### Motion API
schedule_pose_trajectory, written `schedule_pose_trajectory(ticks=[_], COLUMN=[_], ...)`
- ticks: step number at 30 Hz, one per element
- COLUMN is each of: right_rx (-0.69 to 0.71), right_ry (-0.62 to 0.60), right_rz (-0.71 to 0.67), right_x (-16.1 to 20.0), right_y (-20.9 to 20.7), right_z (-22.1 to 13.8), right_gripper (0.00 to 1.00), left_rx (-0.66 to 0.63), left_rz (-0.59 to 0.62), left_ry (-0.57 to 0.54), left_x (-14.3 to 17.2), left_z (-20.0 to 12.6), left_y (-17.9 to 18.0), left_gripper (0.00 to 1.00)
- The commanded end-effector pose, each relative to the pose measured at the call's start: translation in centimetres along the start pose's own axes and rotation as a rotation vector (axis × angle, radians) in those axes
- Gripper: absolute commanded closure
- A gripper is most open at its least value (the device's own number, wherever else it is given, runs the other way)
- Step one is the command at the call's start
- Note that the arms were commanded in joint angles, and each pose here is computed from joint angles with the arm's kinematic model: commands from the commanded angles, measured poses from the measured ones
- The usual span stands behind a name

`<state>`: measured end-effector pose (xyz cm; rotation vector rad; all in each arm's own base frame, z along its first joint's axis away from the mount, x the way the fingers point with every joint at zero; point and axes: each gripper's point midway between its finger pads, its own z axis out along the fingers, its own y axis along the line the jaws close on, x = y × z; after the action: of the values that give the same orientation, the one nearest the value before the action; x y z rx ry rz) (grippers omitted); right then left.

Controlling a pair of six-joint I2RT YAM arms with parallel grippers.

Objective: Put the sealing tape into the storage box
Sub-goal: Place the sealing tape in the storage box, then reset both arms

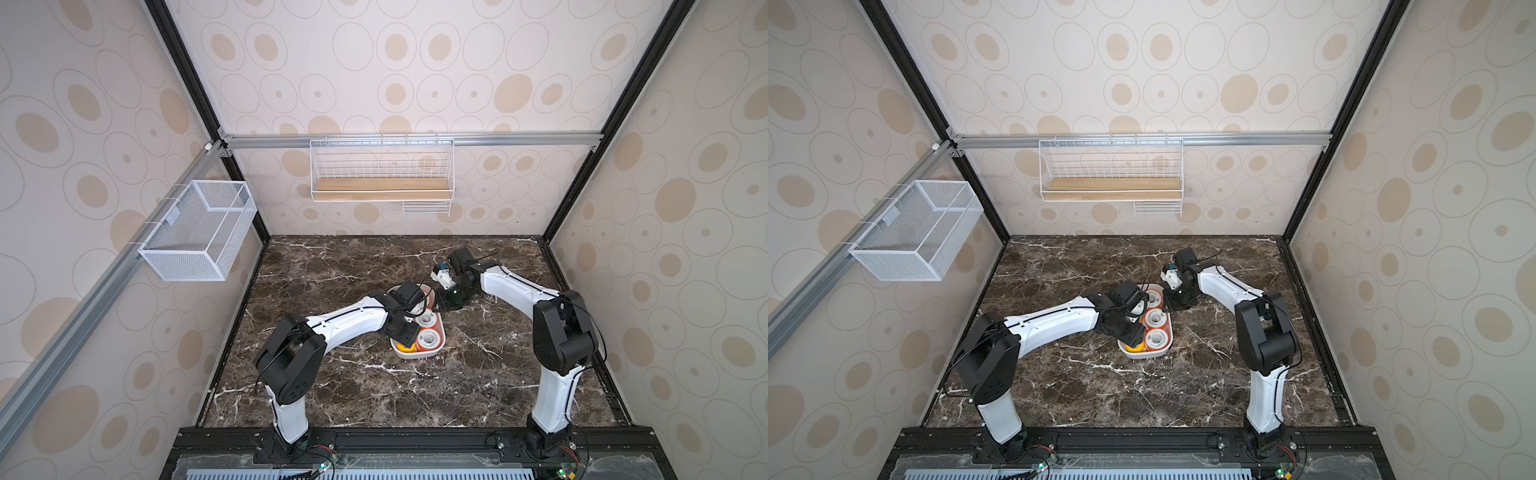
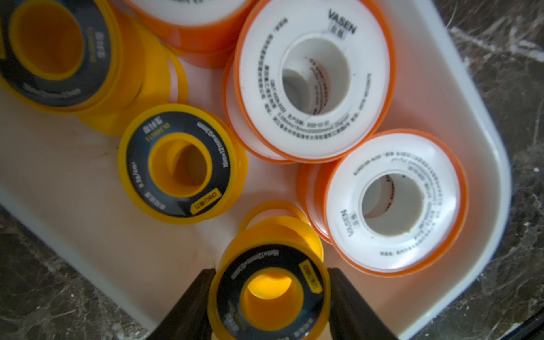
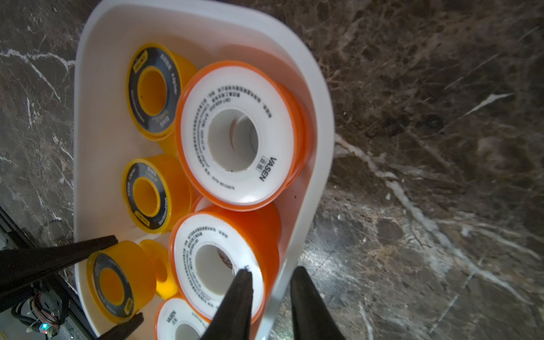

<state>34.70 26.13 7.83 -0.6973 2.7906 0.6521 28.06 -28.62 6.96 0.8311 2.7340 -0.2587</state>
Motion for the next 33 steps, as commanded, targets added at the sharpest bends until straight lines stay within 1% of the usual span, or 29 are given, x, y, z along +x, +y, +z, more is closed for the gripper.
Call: schedule_pose_trajectory(ticks=[1,11,15,18,20,23,27,33], right_rx=[0.0,0.003,-0.002,-0.003,0.005,0.021,0.055,0.177], right_ry=[-0.007,-0.015,-0.028,-0.056,-0.086,-0.141,-0.23,-0.389], right_rz=[-0.015,-0.017,-0.019,-0.029,-0.038,-0.06,-0.094,-0.137], right_x=[0.1,0.0,-0.2,-0.5,-0.8,-1.1,-1.3,-1.4], right_y=[0.5,0.6,0.8,1.0,1.0,1.0,1.0,-0.2], right_z=[-0.9,-1.1,-1.4,-1.9,-2.5,-3.5,-5.1,-8.0], right_gripper=[0.72,0.69,0.67,0.66,0.65,0.6,0.56,0.48], left_rx=[-0.015,-0.034,-0.05,-0.076,-0.114,-0.206,-0.327,-0.517], left_rz=[0.02,0.023,0.023,0.023,0.021,0.012,-0.024,-0.06], left_ry=[0.021,0.004,-0.005,-0.036,-0.074,-0.141,-0.259,-0.442], left_x=[0.0,-0.3,-0.4,-0.7,-1.2,-1.7,-2.5,-3.1], left_z=[0.0,-0.4,-0.8,-2.0,-3.2,-4.9,-7.6,-11.4], left_y=[0.0,0.3,0.6,1.1,1.7,3.3,5.6,9.0], left_gripper=[0.39,0.3,0.3,0.3,0.3,0.29,0.28,0.26])
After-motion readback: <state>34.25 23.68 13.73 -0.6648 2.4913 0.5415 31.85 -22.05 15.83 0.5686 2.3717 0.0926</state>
